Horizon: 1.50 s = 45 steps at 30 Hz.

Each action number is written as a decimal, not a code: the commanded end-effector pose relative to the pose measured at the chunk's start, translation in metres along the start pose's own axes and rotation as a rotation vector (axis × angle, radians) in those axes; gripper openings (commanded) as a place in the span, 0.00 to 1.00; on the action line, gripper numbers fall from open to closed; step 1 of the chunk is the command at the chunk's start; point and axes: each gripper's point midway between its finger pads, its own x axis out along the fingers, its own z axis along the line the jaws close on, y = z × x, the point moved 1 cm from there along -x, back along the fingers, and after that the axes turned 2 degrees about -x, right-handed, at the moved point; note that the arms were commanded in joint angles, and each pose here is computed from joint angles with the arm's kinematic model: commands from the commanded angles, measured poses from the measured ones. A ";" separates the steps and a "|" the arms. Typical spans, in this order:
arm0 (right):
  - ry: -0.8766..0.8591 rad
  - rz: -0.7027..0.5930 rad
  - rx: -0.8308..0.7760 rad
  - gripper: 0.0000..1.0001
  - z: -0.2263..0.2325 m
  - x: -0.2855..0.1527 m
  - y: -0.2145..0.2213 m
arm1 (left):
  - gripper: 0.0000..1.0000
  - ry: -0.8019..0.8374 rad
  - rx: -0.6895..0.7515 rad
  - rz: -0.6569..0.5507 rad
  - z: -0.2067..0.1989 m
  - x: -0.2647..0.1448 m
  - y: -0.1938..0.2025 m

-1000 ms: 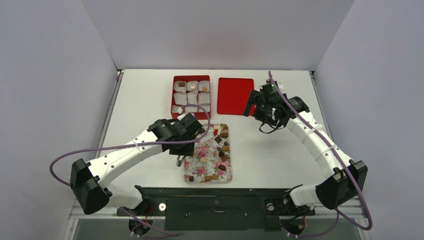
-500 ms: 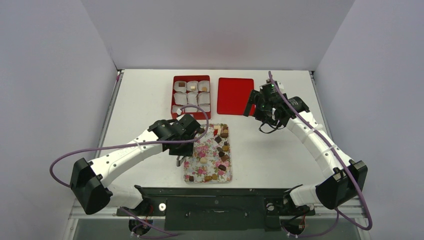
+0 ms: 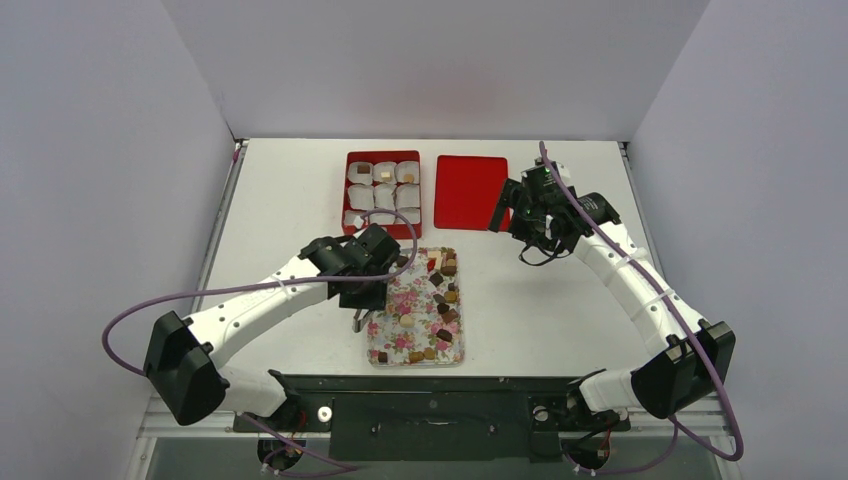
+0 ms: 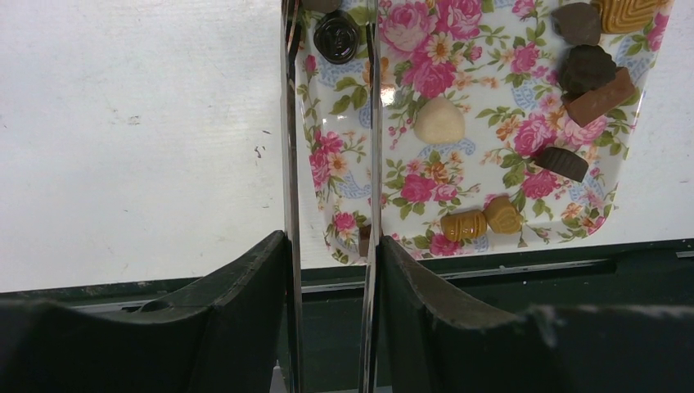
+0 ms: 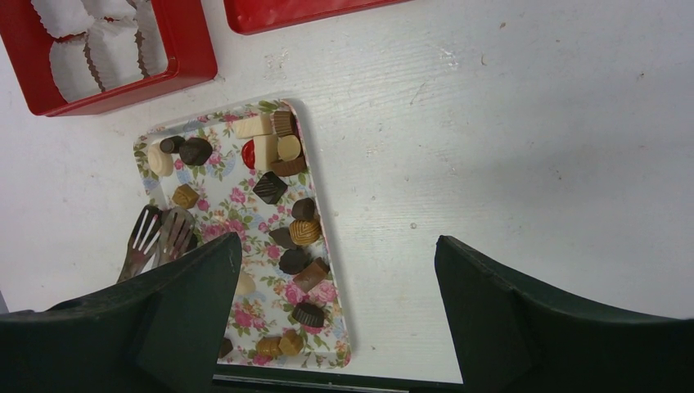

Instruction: Pack the chocolate

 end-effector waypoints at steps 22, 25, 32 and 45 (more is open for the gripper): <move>0.009 -0.030 0.001 0.83 -0.002 0.004 -0.009 | 0.35 0.011 -0.004 -0.025 -0.003 0.001 -0.014; 0.009 -0.033 0.002 0.83 -0.003 0.003 -0.010 | 0.34 0.012 0.002 -0.026 -0.004 0.002 -0.015; 0.010 -0.034 0.004 0.83 -0.004 0.003 -0.010 | 0.32 0.018 0.003 -0.029 -0.005 -0.002 -0.017; 0.005 -0.032 0.005 0.83 -0.003 0.003 -0.010 | 0.30 0.038 -0.003 -0.077 -0.005 -0.025 -0.028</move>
